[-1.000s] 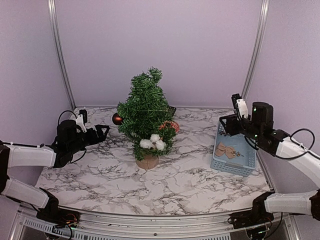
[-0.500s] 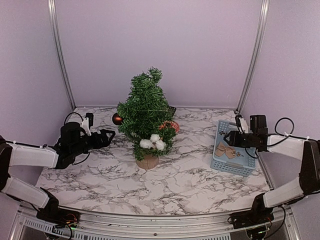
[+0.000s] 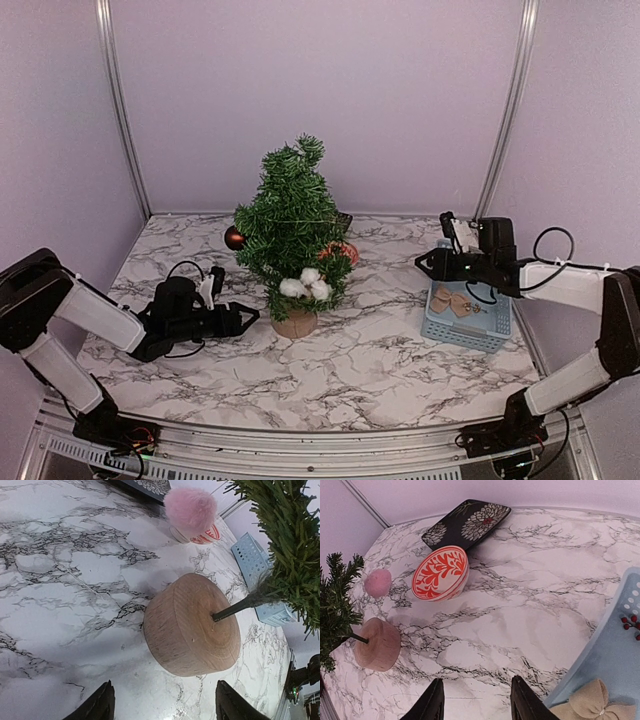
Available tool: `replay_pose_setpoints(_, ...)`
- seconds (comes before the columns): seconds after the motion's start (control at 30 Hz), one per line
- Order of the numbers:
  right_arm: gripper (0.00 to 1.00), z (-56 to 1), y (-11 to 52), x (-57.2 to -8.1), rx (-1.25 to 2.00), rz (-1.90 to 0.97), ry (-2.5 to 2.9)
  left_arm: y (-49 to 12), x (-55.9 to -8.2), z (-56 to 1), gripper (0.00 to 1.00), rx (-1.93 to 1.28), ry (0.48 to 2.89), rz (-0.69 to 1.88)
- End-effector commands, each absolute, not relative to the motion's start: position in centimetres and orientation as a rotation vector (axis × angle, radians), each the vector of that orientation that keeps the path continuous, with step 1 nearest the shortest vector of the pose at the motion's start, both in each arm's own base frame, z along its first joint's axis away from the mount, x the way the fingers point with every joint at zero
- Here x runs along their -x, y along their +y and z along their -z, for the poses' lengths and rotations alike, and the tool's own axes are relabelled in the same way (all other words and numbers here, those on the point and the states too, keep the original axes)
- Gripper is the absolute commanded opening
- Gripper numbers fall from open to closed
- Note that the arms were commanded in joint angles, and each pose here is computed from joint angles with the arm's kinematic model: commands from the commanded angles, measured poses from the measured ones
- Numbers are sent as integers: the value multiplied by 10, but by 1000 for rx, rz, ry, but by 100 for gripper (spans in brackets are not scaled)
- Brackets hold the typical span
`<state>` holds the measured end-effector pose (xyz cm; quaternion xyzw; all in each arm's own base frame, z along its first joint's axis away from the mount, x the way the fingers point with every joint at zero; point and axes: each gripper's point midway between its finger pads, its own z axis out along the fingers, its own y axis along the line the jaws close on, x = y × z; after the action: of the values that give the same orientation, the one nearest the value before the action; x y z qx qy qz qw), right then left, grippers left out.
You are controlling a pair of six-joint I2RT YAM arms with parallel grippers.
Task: Decorate the small christmas tree
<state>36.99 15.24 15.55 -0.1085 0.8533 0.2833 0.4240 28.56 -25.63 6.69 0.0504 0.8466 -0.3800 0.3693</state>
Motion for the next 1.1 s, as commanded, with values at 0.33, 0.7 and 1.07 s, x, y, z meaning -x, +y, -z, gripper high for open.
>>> replay_pose_setpoints(0.33,42,-163,178,-373,316,-782,2096,-311,-308,-71,43,-104,2084,1182)
replay_pose_setpoints(0.7,39,-155,182,-370,328,-812,2106,-315,-330,-56,11,-83,2104,1134)
replay_pose_setpoints(1.07,38,-148,197,-365,370,-904,2101,-333,-363,-48,3,-196,2123,1147)
